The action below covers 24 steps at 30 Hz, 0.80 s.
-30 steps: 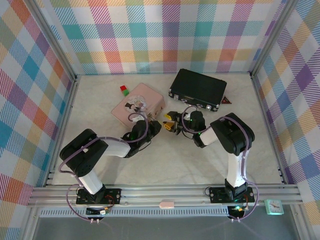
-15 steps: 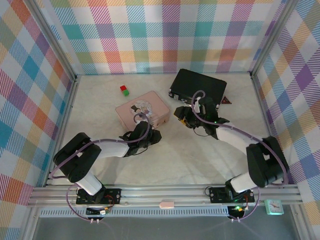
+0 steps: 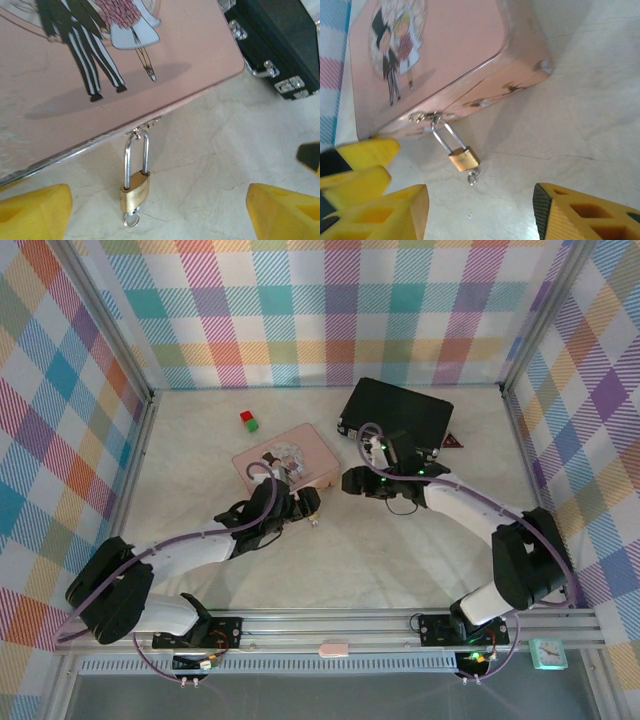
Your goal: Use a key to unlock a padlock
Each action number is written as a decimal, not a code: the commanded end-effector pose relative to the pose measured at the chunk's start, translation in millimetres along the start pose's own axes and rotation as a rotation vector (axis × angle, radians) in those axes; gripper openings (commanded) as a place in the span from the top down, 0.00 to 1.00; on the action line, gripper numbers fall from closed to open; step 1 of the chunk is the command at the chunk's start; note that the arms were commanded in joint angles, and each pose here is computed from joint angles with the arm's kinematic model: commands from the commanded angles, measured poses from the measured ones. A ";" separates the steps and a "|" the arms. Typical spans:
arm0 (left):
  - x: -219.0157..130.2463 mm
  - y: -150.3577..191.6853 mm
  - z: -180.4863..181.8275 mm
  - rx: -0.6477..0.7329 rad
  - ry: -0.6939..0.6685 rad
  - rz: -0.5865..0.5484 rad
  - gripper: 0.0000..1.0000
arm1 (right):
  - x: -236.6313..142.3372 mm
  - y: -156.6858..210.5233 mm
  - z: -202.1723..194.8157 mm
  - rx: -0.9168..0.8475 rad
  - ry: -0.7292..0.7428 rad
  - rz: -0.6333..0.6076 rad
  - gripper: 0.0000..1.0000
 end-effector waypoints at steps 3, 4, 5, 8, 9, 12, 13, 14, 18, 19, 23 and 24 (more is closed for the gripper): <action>-1.3 1.2 36.3 0.004 -0.139 -0.007 0.11 | 21.6 18.3 16.6 -0.125 0.001 0.114 0.44; 0.2 -1.0 38.5 0.012 -0.144 -0.015 0.11 | 24.0 19.2 18.2 -0.128 0.001 0.121 0.45; 2.1 -4.2 40.1 0.023 -0.146 -0.027 0.11 | 25.6 19.5 19.1 -0.128 0.000 0.123 0.45; 8.3 -15.5 45.4 0.072 -0.168 -0.053 0.11 | 25.5 18.9 21.2 -0.132 -0.006 0.116 0.45; 9.7 -19.3 46.7 0.074 -0.170 -0.054 0.11 | 24.8 18.2 22.0 -0.135 -0.008 0.110 0.45; 8.2 -27.0 38.4 0.097 -0.138 -0.051 0.13 | 20.7 18.2 23.4 -0.142 -0.008 0.099 0.45; 6.5 -26.3 33.7 0.100 -0.119 -0.048 0.14 | 19.3 18.6 23.2 -0.144 -0.006 0.093 0.45; 5.0 -23.9 30.4 0.091 -0.109 -0.044 0.14 | 18.3 18.8 22.1 -0.144 -0.002 0.086 0.45; 2.3 -5.4 19.1 0.038 -0.096 -0.031 0.16 | 17.6 19.4 18.3 -0.137 0.010 0.068 0.45; 3.4 0.4 15.5 0.029 -0.096 -0.030 0.16 | 18.1 19.6 17.5 -0.131 0.013 0.066 0.45; 14.3 17.3 3.1 0.035 -0.148 -0.023 0.18 | 18.7 19.7 16.7 -0.119 0.009 0.061 0.46; 18.3 20.3 2.0 0.033 -0.166 -0.019 0.18 | 18.5 20.0 16.4 -0.118 0.009 0.061 0.47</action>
Point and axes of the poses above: each hand's point on the last joint's axis, 136 mm out from that joint toward the fingers, its own x axis out along the fingers, its own z axis along the line the jaws close on, y = z × x, the point moved 5 cm from there along -x, back along the fingers, and after that the axes turned 10 degrees about x, right-handed, at the moved point
